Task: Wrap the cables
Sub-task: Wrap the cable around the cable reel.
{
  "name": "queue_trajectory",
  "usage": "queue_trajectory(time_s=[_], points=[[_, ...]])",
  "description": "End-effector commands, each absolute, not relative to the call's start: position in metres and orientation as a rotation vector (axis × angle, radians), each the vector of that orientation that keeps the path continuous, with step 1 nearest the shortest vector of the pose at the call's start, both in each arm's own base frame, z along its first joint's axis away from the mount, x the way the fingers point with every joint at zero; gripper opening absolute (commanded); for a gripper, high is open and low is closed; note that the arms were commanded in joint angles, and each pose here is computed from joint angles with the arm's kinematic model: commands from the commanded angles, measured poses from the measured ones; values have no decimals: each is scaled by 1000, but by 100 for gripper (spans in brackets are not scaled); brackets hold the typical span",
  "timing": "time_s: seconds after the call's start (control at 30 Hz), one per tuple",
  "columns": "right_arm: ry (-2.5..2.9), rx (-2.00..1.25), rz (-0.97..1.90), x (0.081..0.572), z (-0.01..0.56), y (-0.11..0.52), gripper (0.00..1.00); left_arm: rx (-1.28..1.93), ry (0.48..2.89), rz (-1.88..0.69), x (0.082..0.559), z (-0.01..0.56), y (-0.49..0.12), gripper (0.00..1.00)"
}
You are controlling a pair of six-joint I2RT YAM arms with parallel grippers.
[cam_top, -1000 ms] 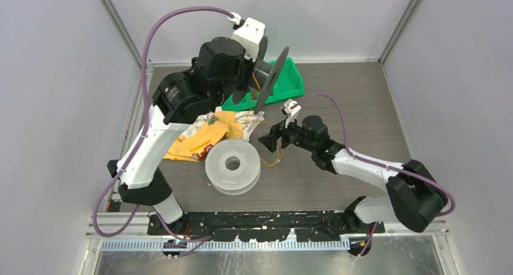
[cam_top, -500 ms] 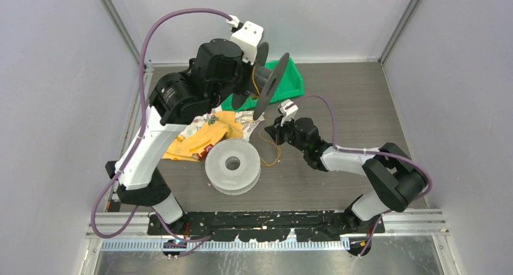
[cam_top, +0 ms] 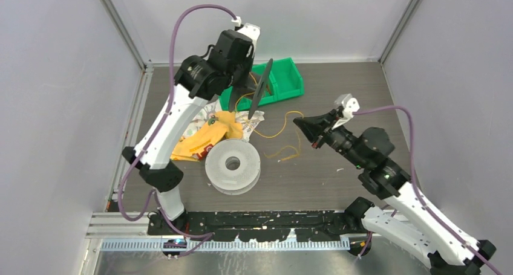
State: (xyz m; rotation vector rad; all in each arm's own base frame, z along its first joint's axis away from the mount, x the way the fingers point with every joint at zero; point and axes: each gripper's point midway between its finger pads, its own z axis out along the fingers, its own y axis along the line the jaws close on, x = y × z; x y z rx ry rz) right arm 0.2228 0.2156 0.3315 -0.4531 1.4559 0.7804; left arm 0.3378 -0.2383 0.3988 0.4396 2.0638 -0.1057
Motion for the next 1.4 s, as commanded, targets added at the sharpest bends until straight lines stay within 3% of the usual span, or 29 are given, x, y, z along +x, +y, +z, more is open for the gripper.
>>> queue_trajectory(time_s=[0.0,0.2,0.37,0.6,0.8,1.1,1.37], points=[[1451,-574,874,181,373,212,1,386,2059,-79,365,389,-240,0],[1252,-362,656,190,456,157,1,539,2163,-58,364,342,-250,1],[1311,-225,272,239,463,116,1,723,2207,-179,336,325,-259,0],[1464,-44,-11,303,432,66,1,889,2177,-279,299,322,-252,1],[1736,211,-21,356,345,6,1,958,2086,-409,277,347,-254,0],[1992,131,305,341,246,64,1,564,1870,-672,303,443,-233,0],[2190,27,452,292,191,127,1,166,1751,-680,345,491,-201,0]])
